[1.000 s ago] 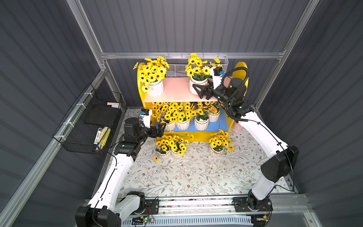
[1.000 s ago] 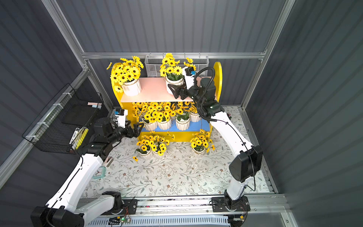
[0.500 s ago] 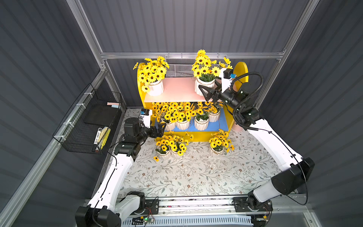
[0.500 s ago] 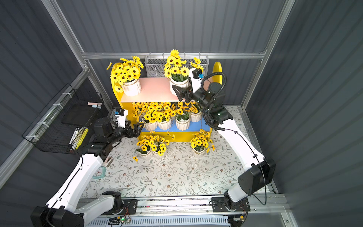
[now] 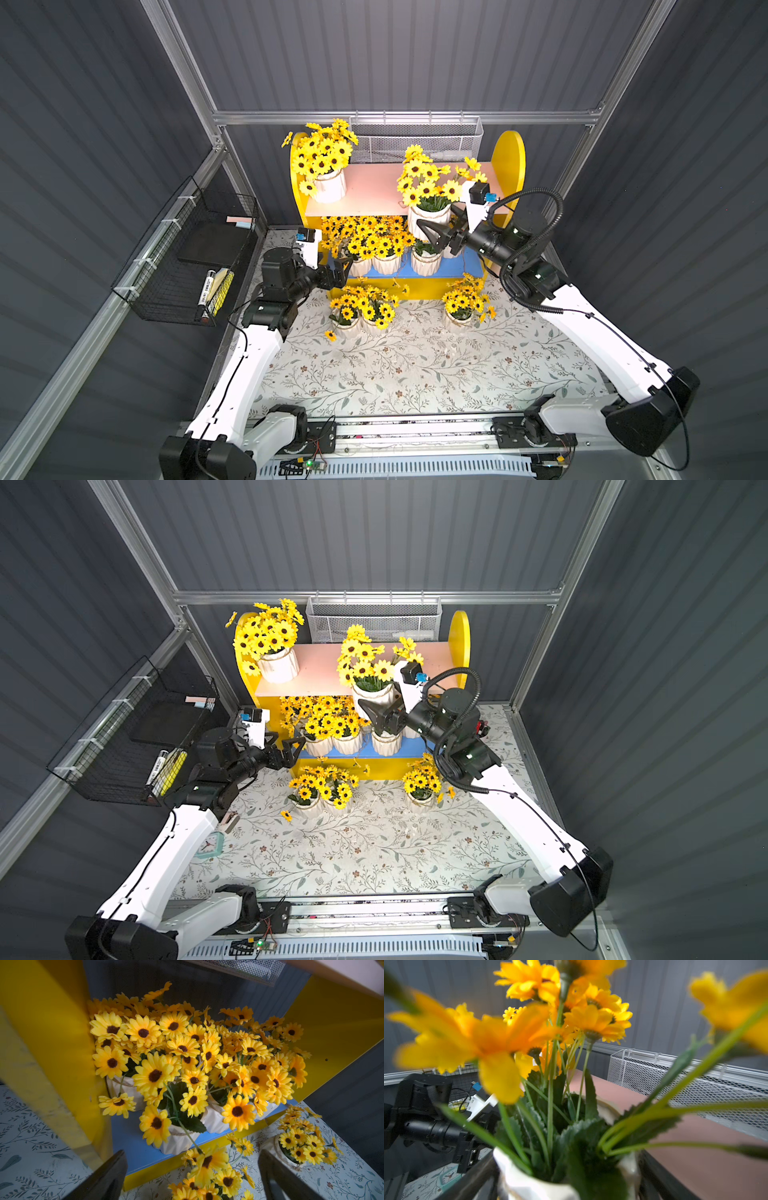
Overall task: Take the sunflower pots off the shelves
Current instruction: Place the sunflower pot at the center of the board.
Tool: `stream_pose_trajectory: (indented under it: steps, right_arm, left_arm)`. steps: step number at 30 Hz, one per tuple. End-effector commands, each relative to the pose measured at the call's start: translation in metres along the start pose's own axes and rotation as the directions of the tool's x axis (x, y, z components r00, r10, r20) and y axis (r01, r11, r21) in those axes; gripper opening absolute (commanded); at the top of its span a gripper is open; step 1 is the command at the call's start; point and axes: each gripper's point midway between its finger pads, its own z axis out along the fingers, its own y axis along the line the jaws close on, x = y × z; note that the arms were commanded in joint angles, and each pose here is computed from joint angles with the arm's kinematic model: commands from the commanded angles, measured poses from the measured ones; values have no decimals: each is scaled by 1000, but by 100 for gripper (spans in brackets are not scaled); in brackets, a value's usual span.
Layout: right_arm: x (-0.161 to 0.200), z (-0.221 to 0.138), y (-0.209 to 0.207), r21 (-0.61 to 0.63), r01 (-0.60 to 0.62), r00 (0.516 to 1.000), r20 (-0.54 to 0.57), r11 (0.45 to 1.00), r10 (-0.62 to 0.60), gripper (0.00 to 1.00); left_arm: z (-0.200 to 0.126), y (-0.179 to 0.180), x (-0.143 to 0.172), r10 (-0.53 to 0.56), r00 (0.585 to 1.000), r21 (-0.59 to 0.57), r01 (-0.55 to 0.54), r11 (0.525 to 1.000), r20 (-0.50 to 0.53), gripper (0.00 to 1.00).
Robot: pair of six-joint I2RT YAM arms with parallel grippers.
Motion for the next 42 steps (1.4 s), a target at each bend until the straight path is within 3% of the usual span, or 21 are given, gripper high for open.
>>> stream_pose_trajectory:
  steps: [1,4,9,18,27,42]
  right_arm:
    - [-27,-14,13,-2,66,993,97,998,-66,0]
    - [-26,-25,30,-33,61,993,105,998,-57,0]
    - [-4,-24,59,-105,40,996,87,994,-31,0]
    - [54,-21,104,-210,11,999,51,978,0,0]
    - [124,-17,163,-334,-22,1000,-6,942,22,0]
    - [237,2,224,-383,-150,983,-155,912,96,0]
  left_arm:
    - [2,0,-1,-16,1000,15,16,1000,9,99]
    - [0,1,2,-18,1000,3,18,1000,-5,99]
    - [-7,24,7,-42,999,-140,40,989,-14,99]
    - [-25,65,22,-56,997,-391,28,920,-60,99]
    - [-26,68,22,-37,997,-408,8,913,-63,99]
    - [-33,68,17,-13,999,-422,-5,907,-40,100]
